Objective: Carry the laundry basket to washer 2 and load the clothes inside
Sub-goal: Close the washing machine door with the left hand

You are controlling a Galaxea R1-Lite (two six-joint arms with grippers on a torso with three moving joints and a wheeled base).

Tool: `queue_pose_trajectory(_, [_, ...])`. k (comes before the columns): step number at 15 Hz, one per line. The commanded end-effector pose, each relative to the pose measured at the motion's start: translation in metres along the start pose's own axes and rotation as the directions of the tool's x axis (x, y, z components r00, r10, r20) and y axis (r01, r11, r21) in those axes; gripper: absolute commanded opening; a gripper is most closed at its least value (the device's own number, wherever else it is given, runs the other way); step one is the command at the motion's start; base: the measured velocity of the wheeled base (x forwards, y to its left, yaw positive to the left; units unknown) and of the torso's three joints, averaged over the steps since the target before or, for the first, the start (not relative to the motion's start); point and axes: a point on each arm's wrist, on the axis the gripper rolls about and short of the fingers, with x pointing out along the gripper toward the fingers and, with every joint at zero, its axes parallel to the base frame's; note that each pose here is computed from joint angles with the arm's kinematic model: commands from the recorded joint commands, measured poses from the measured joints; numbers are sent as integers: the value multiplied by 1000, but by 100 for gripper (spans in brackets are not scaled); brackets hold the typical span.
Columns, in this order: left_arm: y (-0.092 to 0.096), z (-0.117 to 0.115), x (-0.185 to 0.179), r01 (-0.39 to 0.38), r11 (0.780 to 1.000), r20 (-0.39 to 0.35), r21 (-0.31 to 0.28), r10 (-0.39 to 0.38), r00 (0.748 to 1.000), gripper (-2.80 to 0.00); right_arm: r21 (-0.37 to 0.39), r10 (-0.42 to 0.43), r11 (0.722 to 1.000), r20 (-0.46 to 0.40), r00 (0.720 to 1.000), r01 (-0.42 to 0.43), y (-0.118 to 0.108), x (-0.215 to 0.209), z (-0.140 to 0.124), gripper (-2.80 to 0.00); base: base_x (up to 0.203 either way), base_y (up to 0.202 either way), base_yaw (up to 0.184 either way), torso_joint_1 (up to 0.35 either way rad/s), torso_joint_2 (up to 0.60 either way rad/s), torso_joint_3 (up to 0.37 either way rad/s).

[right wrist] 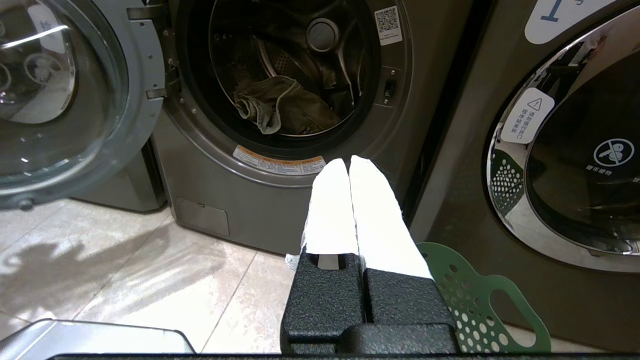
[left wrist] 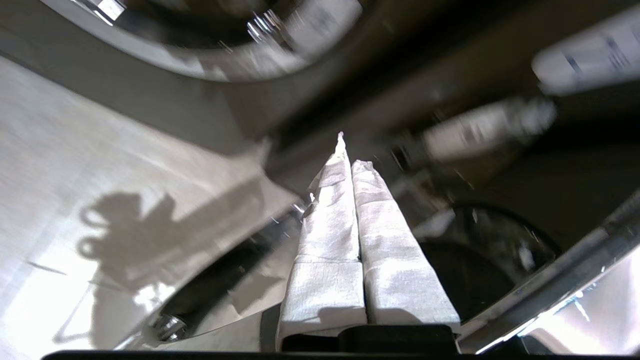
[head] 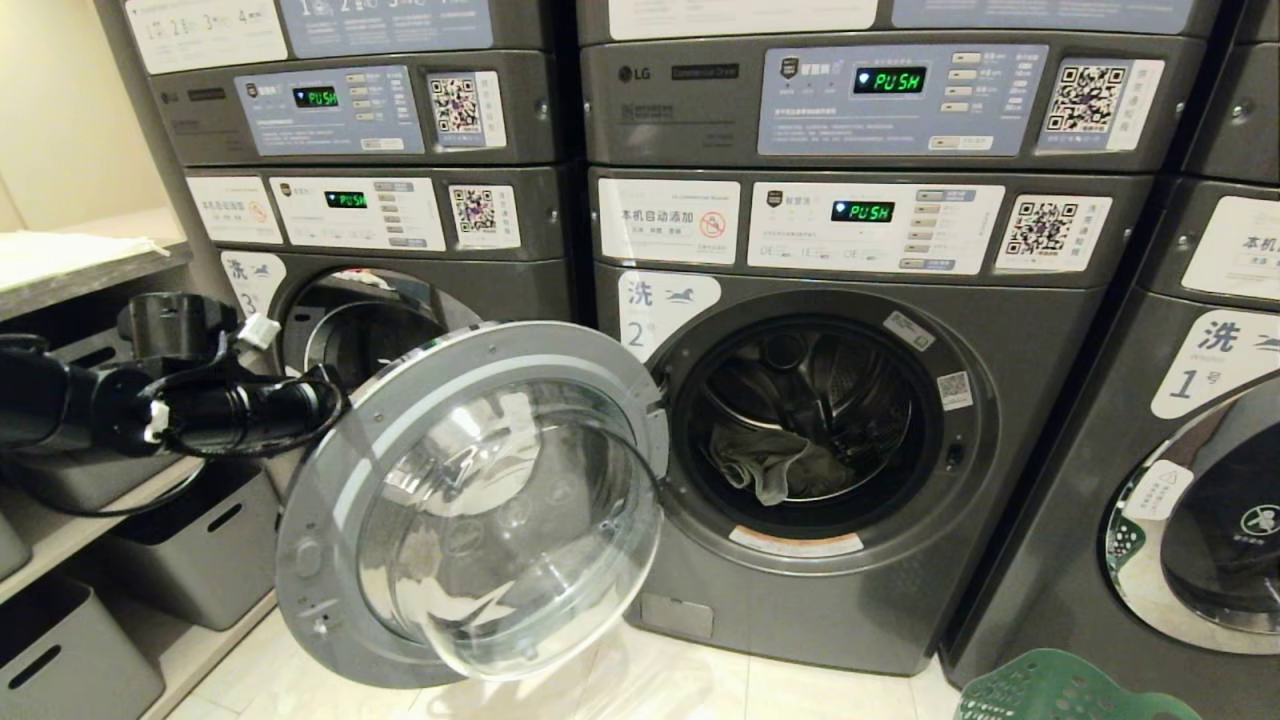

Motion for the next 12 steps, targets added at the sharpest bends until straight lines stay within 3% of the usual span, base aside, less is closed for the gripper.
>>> queue_pose_trajectory(1, [-38, -12, -31, 70, 997, 8, 16, -70, 997, -280, -1, 1, 1000, -1, 1000, -1, 0, 0, 0, -280, 0, 0, 0, 0, 0, 0])
queue_pose_trajectory(4, [-116, -53, -66, 255, 967, -72, 9, -253, 965, -280, 2, 1, 1000, -2, 1000, -1, 0, 0, 0, -280, 0, 0, 0, 0, 0, 0])
queue_pose_trajectory(7, [-174, -82, -118, 423, 906, -130, 0, -420, 898, -280, 3, 2, 1000, -1, 1000, -2, 0, 0, 0, -280, 0, 0, 0, 0, 0, 0])
queue_pose_trajectory(9, [-189, -89, -162, 473, 881, -101, 17, -469, 877, -280, -9, 8, 1000, 0, 1000, -8, 0, 0, 0, -280, 0, 0, 0, 0, 0, 0])
queue_pose_trajectory(12, [-185, -95, -219, 439, 897, 29, 40, -441, 897, -280, -97, 26, 995, 9, 1000, -25, 0, -1, 7, -280, 0, 0, 0, 0, 0, 0])
